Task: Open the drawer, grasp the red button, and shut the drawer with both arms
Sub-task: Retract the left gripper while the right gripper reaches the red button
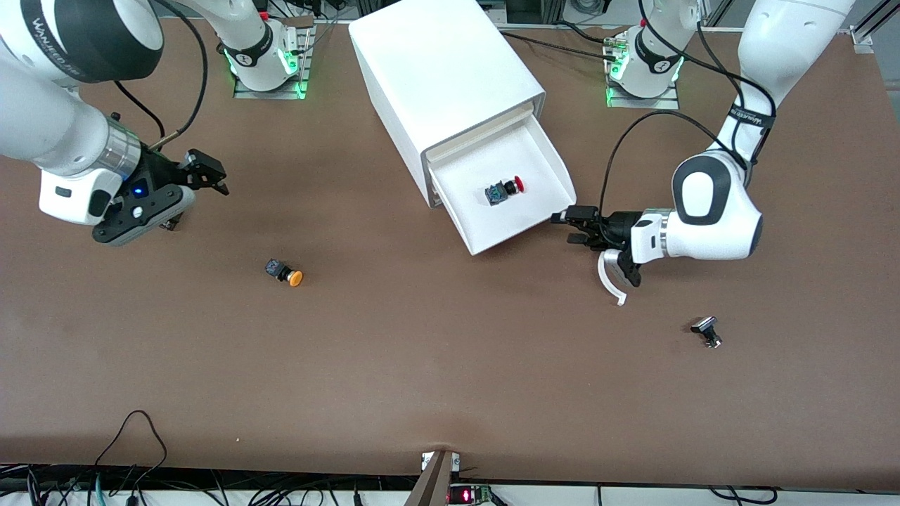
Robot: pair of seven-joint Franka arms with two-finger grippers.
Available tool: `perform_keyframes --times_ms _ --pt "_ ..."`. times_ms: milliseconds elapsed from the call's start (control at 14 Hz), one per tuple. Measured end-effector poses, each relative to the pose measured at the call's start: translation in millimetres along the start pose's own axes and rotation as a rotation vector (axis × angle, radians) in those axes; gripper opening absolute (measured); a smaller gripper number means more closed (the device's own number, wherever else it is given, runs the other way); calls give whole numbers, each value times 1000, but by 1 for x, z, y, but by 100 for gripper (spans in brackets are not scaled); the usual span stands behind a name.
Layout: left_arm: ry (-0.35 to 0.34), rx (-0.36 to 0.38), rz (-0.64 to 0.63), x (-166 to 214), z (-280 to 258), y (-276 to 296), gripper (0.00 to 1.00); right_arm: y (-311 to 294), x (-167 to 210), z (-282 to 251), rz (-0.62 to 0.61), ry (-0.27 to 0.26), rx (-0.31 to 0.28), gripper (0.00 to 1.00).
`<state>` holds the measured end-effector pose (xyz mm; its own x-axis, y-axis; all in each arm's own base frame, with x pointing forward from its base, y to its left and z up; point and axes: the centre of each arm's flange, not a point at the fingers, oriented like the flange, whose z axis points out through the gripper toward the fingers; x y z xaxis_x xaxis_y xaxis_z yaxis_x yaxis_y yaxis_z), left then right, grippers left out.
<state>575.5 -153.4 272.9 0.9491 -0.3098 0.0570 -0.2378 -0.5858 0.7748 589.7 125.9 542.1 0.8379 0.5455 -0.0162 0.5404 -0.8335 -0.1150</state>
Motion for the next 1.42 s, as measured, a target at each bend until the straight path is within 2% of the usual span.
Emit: perform_keyframes --times_ms 142,214,356,427,569,712,854,997,1281,1424 --pt "22 150 111 12 -47 18 100 -19 13 5 -105 4 19 100" --pt "47 242 167 17 -80 31 100 -31 21 7 -150 20 49 100" --pt "104 373 234 14 -140 59 100 -57 39 -2 -219 77 87 100" --pt "113 433 251 8 -166 67 100 -73 49 -11 -258 102 85 100" --pt "62 566 282 -10 -216 77 100 -115 70 -23 -366 133 70 100" --pt "-12 671 289 -22 -263 92 100 -161 89 -15 -502 138 61 100" --pt "-58 742 213 -30 -301 115 100 -202 105 4 -635 131 55 100" --pt "-84 805 68 -38 -322 139 100 -259 115 22 -752 109 42 100" --pt "-43 854 -234 -43 -317 151 100 -374 112 51 -934 84 20 100" --pt "-27 855 -304 -43 -313 151 100 -399 114 67 -1047 88 19 100"
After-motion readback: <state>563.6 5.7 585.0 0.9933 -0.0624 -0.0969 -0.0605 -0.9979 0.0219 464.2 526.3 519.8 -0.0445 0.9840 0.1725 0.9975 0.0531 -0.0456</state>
